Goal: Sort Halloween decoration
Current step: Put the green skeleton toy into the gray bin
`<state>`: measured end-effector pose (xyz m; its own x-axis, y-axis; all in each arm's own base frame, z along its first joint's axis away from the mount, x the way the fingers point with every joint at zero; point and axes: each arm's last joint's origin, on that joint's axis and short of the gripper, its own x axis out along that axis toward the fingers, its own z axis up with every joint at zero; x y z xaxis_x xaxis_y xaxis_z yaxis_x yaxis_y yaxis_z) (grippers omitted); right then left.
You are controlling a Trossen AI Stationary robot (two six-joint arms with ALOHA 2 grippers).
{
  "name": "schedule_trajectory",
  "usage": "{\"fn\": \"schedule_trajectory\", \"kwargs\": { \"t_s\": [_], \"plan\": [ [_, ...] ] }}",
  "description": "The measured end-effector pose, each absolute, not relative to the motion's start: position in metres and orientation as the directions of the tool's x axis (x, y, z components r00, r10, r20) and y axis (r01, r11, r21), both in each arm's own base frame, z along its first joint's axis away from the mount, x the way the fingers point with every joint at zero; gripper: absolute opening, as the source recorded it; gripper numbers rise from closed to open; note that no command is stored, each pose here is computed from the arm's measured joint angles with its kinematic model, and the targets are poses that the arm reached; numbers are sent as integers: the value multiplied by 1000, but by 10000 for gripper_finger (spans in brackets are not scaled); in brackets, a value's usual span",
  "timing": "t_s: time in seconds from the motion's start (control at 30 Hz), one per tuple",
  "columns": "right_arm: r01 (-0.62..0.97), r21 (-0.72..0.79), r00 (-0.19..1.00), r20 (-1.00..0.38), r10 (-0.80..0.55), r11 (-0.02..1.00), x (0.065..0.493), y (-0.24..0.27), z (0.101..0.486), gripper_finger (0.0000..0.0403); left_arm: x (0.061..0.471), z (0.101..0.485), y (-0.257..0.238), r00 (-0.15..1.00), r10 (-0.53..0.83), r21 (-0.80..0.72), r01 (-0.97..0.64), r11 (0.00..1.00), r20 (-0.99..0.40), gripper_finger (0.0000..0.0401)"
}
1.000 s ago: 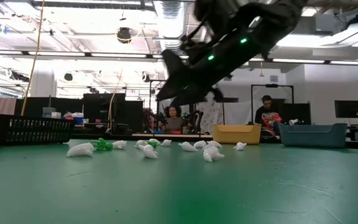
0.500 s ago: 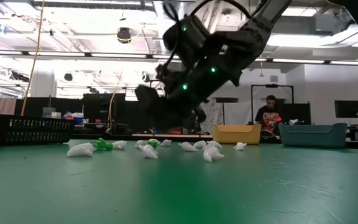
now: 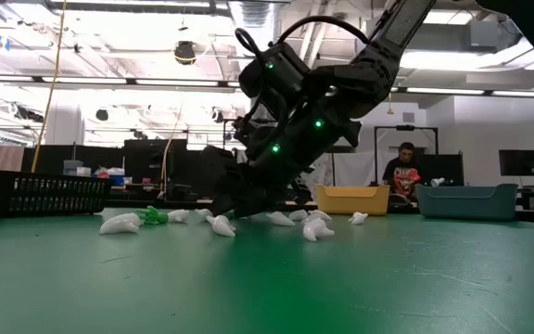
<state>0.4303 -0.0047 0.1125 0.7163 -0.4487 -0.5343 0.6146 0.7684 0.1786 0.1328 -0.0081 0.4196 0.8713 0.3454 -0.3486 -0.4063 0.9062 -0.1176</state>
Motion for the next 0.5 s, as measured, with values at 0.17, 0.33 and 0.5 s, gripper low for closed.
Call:
{"fn": "schedule_trajectory", "kwargs": {
  "t_s": [0.17,0.33,0.5],
  "plan": [
    [624,156,696,-558,-453,766,428,-6,110,171,133,420,-8,871,347,-117,-408,906,-348,199],
    [628,140,682,-572,-455,765,427,-6,108,104,133,420,-8,871,347,-113,-407,907,-349,199],
    [620,143,686,-577,-444,772,427,-2,108,46,133,420,-8,871,347,-102,-403,909,-349,199]
  ]
}}
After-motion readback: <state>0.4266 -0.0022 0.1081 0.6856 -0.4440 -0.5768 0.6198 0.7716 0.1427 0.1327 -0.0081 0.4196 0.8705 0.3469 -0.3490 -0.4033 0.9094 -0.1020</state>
